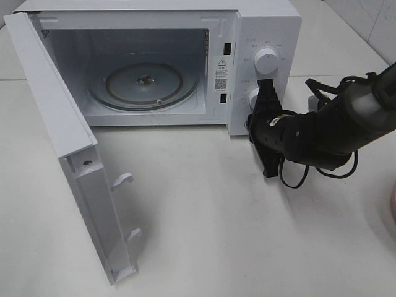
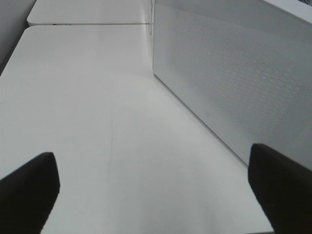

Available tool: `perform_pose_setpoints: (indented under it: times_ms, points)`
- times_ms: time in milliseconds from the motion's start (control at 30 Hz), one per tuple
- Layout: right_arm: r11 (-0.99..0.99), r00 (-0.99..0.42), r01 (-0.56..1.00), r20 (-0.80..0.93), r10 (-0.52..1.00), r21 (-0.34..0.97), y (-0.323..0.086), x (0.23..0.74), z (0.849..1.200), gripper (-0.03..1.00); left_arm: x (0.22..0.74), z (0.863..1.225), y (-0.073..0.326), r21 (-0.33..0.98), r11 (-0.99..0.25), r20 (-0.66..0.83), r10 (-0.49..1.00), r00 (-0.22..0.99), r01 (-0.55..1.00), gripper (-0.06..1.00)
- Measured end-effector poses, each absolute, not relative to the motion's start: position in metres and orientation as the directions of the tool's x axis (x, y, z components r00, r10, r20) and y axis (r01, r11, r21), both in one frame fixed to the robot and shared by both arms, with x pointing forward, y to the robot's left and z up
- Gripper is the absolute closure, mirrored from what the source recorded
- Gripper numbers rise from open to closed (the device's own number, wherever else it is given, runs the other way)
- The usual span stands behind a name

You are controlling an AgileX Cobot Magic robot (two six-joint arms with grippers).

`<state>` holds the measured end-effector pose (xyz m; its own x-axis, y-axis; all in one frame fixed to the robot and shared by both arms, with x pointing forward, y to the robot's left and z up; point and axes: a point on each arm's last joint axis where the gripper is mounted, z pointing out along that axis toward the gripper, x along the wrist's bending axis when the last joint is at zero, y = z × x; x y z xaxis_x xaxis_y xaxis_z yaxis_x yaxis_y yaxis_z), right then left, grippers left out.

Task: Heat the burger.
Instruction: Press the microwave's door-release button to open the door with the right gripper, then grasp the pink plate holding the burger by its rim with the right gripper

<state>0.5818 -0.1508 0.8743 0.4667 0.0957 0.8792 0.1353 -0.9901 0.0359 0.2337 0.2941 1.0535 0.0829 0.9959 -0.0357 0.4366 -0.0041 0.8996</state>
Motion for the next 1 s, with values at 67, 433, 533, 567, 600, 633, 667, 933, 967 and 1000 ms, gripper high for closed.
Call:
perform_pose_setpoints:
  times_ms: [67, 433, 533, 567, 600, 633, 667, 933, 967, 1000]
  points:
    - [-0.988, 0.488, 0.153, 0.866, 0.109, 0.039, -0.152, 0.577, 0.877, 0.96, 0.234, 1.054, 0.294, 0.9, -0.004, -0.036, 0.996, 0.083, 0.437, -0.05]
    - [-0.969, 0.511, 0.225, 0.834, 0.209, 0.105, -0.163, 0.548, 0.896, 0.96, 0.234, 1.054, 0.294, 0.9, -0.004, -0.036, 0.996, 0.083, 0.437, -0.05]
    - [-0.946, 0.504, 0.29, 0.818, 0.278, 0.144, -0.165, 0.538, 0.906, 0.96, 0.234, 1.054, 0.294, 0.9, -0.004, -0.036, 0.996, 0.083, 0.437, -0.05]
    - [-0.922, 0.495, 0.348, 0.802, 0.335, 0.171, -0.165, 0.532, 0.912, 0.95, 0.234, 1.054, 0.294, 0.9, -0.004, -0.036, 0.996, 0.083, 0.437, -0.05]
    - [-0.905, 0.486, 0.382, 0.793, 0.368, 0.187, -0.164, 0.529, 0.915, 0.95, 0.234, 1.054, 0.294, 0.9, -0.004, -0.036, 0.996, 0.083, 0.437, -0.05]
    - [-0.905, 0.486, 0.382, 0.793, 0.368, 0.187, -0.164, 0.529, 0.915, 0.95, 0.234, 1.054, 0.294, 0.9, -0.004, -0.036, 0.996, 0.083, 0.437, -0.05]
    - [-0.872, 0.464, 0.441, 0.778, 0.424, 0.213, -0.163, 0.524, 0.922, 0.95, 0.234, 1.054, 0.294, 0.9, -0.004, -0.036, 0.996, 0.083, 0.437, -0.05]
    - [-0.666, 0.352, 0.672, 0.651, 0.672, 0.324, -0.162, 0.502, 0.941, 0.93, 0.234, 1.054, 0.294, 0.9, -0.004, -0.036, 0.996, 0.083, 0.437, -0.05]
    - [-0.642, 0.34, 0.69, 0.634, 0.694, 0.334, -0.162, 0.5, 0.943, 0.92, 0.234, 1.054, 0.294, 0.9, -0.004, -0.036, 0.996, 0.083, 0.437, -0.05]
    - [-0.642, 0.34, 0.69, 0.634, 0.694, 0.334, -0.162, 0.5, 0.943, 0.92, 0.234, 1.054, 0.294, 0.9, -0.004, -0.036, 0.996, 0.083, 0.437, -0.05]
